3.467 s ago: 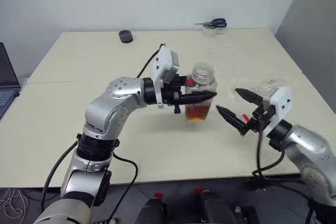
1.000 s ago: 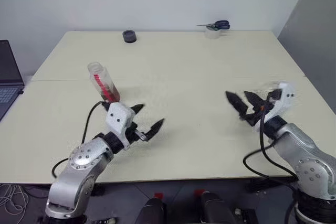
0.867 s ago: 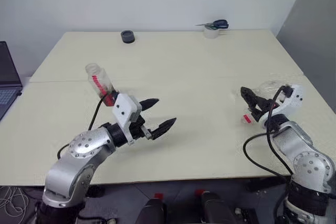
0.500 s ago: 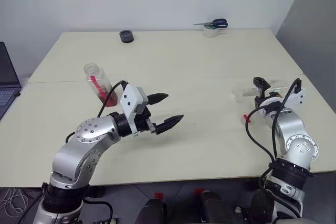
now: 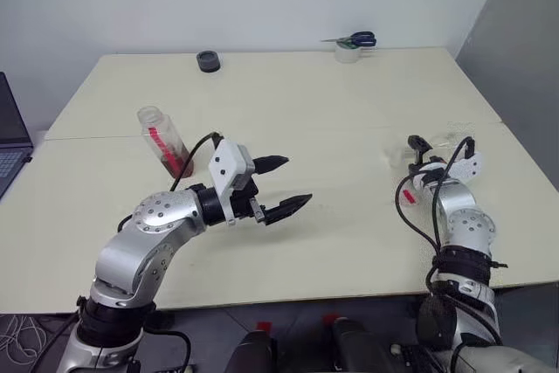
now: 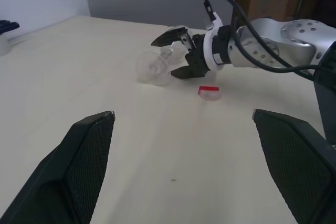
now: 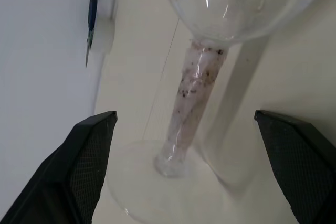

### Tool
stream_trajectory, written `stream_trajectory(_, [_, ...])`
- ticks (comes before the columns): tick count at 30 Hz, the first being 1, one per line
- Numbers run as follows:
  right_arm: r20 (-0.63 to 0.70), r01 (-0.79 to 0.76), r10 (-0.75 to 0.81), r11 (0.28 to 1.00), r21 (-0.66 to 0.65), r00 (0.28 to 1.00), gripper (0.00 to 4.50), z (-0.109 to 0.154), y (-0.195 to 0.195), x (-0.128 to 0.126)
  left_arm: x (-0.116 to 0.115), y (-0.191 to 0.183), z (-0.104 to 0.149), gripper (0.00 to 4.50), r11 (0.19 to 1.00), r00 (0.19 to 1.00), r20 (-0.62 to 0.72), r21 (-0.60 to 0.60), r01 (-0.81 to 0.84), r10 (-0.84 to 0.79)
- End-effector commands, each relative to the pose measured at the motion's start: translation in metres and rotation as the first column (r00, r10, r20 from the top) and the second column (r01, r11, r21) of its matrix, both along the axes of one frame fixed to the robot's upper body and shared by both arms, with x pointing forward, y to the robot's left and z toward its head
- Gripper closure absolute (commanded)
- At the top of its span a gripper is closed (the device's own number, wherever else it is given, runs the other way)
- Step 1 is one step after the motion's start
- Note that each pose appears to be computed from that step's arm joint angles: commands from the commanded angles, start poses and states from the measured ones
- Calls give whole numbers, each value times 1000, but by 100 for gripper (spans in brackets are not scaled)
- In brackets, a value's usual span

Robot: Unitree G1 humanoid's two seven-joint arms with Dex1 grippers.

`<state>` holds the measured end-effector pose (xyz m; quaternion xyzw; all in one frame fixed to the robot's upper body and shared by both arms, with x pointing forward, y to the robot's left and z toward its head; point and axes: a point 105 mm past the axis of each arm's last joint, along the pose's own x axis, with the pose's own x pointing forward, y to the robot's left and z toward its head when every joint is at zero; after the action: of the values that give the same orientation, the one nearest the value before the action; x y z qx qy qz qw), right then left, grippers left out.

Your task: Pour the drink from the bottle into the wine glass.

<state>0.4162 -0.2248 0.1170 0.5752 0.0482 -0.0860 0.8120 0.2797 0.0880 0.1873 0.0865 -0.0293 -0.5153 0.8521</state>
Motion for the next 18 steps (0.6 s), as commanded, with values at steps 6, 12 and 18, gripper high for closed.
stream_trajectory(6, [-25,39,-39,999,-11,999,0,-6,-6,28,-3,-5,8,1,1000,999,37,0,32,-32])
stream_trajectory(12, [-18,76,-76,996,-41,997,132,-7,-15,28,-4,-3,7,0,1000,999,37,4,21,-21])
stream_trajectory(18, [-24,-22,15,955,-296,1000,354,1,3,30,-8,-4,6,0,1000,999,30,4,29,-29])
